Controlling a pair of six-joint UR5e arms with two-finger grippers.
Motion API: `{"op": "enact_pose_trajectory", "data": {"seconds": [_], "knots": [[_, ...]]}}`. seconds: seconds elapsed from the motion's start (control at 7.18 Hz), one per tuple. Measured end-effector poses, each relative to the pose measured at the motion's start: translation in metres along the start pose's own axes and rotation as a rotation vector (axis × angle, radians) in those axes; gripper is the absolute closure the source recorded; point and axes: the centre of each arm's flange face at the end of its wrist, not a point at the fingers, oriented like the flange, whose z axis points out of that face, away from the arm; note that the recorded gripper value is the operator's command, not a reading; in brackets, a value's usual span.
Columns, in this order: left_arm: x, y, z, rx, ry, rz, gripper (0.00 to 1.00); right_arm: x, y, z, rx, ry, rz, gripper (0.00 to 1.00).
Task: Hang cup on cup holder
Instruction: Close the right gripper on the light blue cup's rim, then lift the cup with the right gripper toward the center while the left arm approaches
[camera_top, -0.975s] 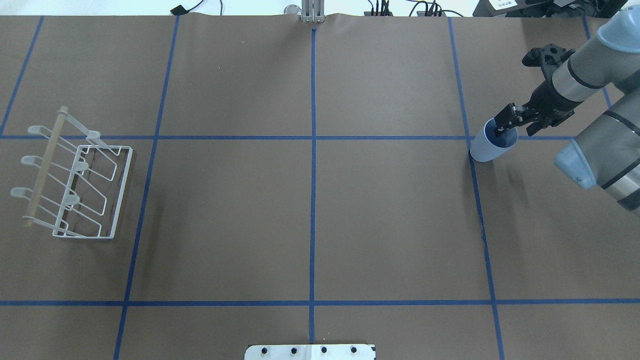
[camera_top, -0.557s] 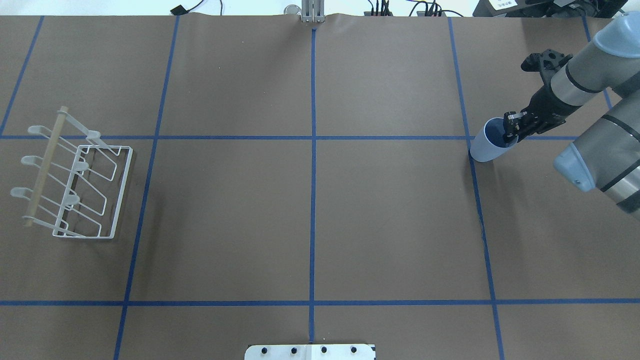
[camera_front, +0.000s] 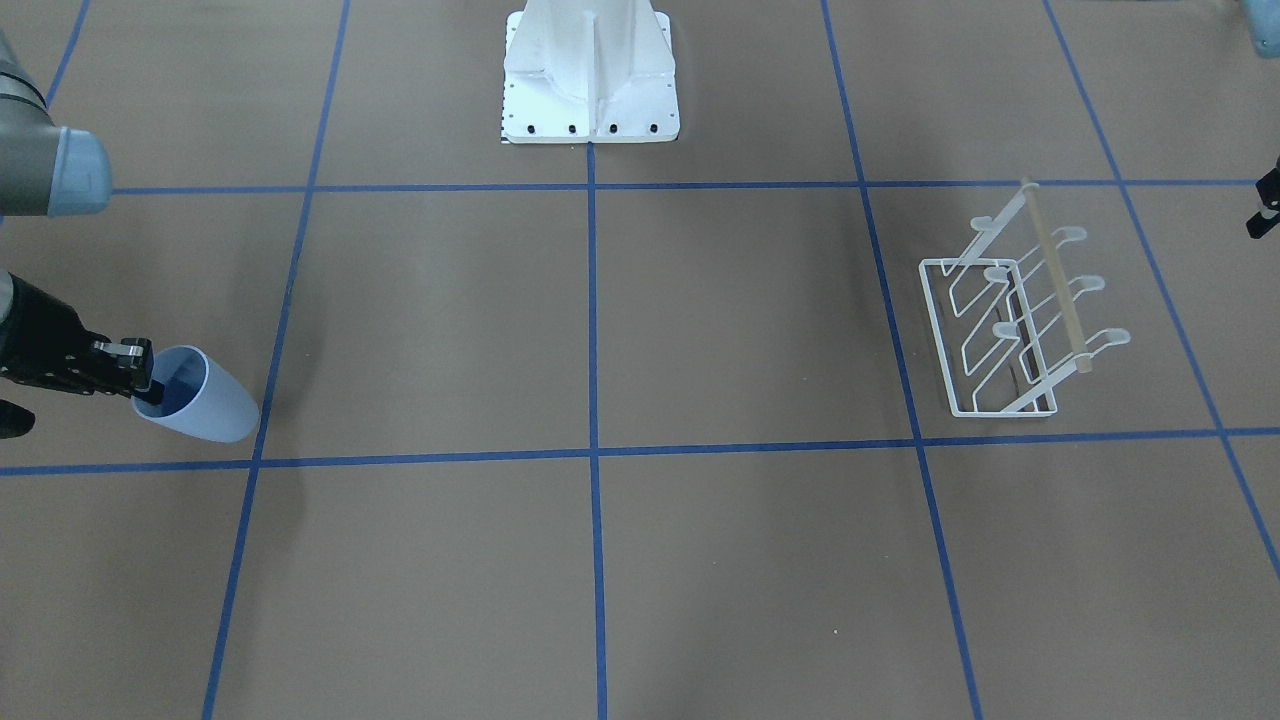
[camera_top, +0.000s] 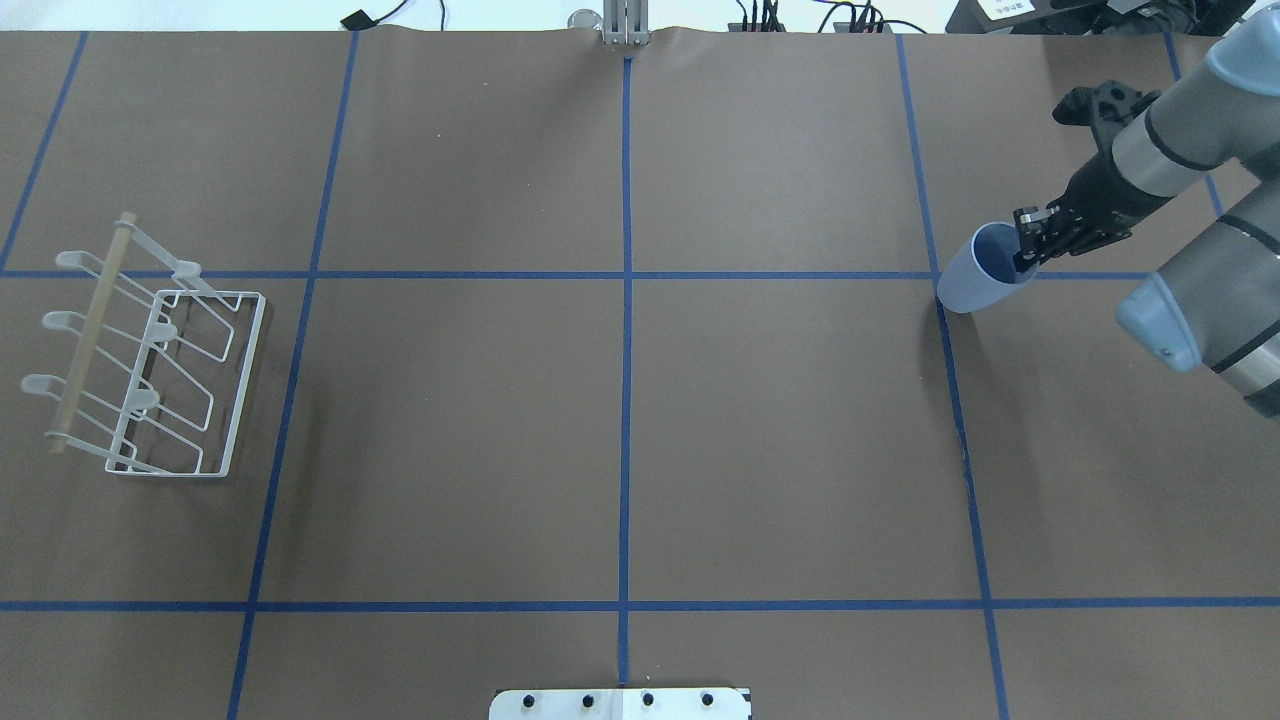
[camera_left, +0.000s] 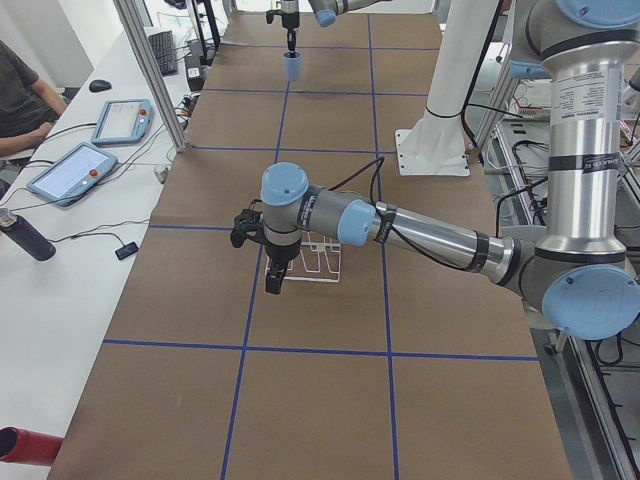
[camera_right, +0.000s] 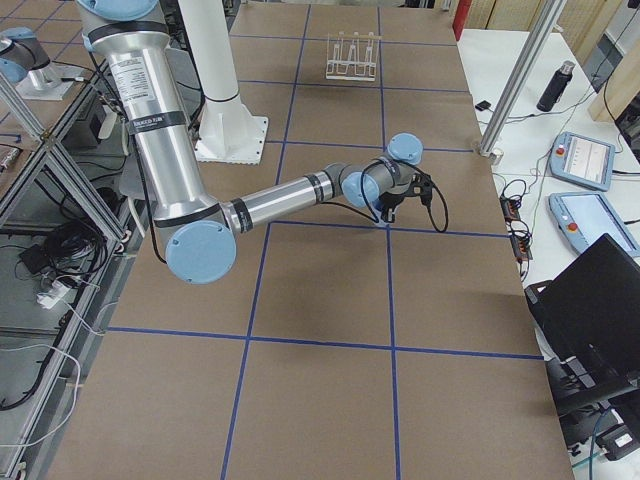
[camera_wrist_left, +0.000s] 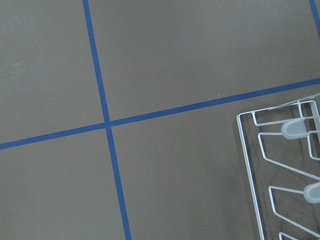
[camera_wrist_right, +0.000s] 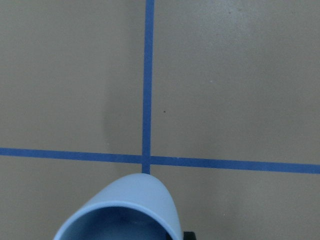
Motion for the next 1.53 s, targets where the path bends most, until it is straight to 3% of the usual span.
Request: {"op": "enact_pose_trajectory", "data": {"seconds": [0.28, 0.56, 0.7, 0.97, 1.25, 1.53], "knots": [[0.034, -0.017, 0.000, -0.005, 0.094, -0.063, 0.02, -0.062, 0.012, -0.040, 0.029, -0.093, 0.085, 1.00], [0.110, -0.056, -0.009, 0.047, 0.212, -0.143, 0.02, -0.143, 0.033, -0.058, 0.021, -0.182, 0.196, 1.00], [0.164, -0.081, -0.017, 0.080, 0.283, -0.203, 0.02, -0.176, 0.046, -0.061, 0.016, -0.239, 0.196, 1.00], [0.280, -0.127, -0.041, 0.078, 0.424, -0.350, 0.02, -0.218, 0.070, -0.062, 0.015, -0.375, 0.129, 1.00], [0.359, -0.132, -0.053, 0.051, 0.555, -0.396, 0.02, -0.261, 0.085, -0.069, -0.002, -0.472, 0.128, 1.00], [0.409, -0.121, -0.050, 0.095, 0.730, -0.451, 0.02, -0.287, 0.092, -0.081, -0.003, -0.538, 0.129, 1.00]]}}
